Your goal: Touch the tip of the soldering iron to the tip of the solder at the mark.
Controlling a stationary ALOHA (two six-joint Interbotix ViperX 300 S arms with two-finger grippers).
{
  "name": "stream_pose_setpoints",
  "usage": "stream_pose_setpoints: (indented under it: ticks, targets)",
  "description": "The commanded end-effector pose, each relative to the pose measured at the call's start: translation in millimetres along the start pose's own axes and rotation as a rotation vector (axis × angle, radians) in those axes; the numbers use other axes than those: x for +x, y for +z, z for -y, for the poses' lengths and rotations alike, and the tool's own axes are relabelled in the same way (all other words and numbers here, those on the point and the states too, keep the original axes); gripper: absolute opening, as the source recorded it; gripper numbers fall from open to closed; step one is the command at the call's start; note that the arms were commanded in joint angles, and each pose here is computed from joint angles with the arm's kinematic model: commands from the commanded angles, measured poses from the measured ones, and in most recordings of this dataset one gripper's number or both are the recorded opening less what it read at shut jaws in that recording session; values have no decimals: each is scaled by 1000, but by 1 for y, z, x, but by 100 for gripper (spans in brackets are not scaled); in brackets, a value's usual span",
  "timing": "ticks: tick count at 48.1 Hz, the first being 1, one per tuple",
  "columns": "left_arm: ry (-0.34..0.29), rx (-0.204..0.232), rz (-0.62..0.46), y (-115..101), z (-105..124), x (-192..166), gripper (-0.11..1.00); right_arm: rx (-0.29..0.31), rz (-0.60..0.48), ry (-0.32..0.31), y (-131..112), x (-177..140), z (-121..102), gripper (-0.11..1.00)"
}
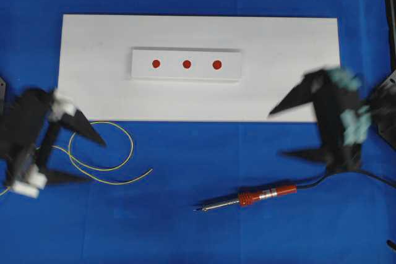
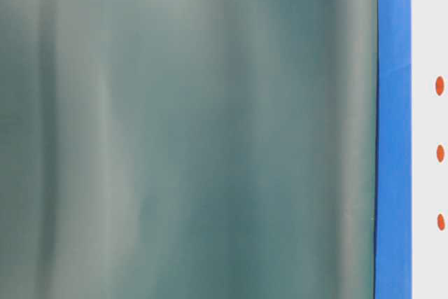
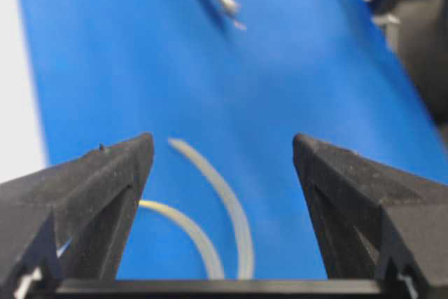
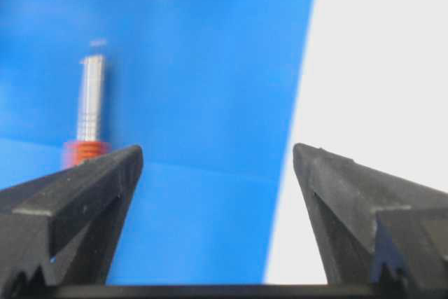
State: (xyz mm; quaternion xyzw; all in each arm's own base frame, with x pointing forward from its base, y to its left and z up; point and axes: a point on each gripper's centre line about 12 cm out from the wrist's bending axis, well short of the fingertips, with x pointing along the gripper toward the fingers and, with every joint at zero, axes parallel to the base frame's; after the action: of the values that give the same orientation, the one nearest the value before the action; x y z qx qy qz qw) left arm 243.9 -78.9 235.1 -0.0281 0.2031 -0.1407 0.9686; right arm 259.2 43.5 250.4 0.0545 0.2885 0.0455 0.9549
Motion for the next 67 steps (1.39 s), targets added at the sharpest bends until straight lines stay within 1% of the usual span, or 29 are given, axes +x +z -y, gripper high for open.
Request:
stream_pose_setpoints:
  ticks: [1, 3, 6, 10, 11, 14, 20, 22, 28, 32, 35, 43, 57, 67]
  targets:
    - [41, 14, 88, 10, -12, -23, 76, -25, 69, -58, 9, -26, 15, 81]
    - [59, 23, 124, 12, -16, -34, 76, -37, 97, -86, 9, -40, 22, 81]
    - [82, 42, 170, 11, -20, -50, 76, -45, 126, -111, 5, -54, 27, 81]
    - [120, 73, 216, 0, -27, -69, 76, -45, 155, -133, -6, -68, 33, 81]
    - [130, 80, 224, -3, -29, -72, 75, -41, 163, -138, -12, -72, 34, 81]
    - [150, 86, 243, -13, -32, -80, 76, -30, 177, -144, -24, -77, 37, 81]
    - [170, 97, 261, -33, -35, -90, 75, 2, 191, -139, -46, -79, 40, 81]
    - [174, 98, 258, -38, -35, -91, 76, 14, 189, -134, -52, -76, 40, 80]
    - [174, 96, 233, -50, -36, -90, 74, 26, 175, -122, -67, -66, 41, 77]
    - [176, 92, 209, -60, -37, -87, 74, 29, 176, -111, -70, -60, 41, 75]
    - [174, 92, 204, -62, -37, -86, 74, 28, 166, -108, -74, -55, 41, 74]
    - [174, 92, 210, -61, -37, -87, 74, 29, 158, -101, -77, -47, 41, 74]
    - [176, 91, 207, -62, -37, -87, 74, 32, 163, -106, -77, -47, 42, 74]
    - [173, 81, 207, -62, -37, -87, 74, 32, 161, -106, -77, -47, 42, 74]
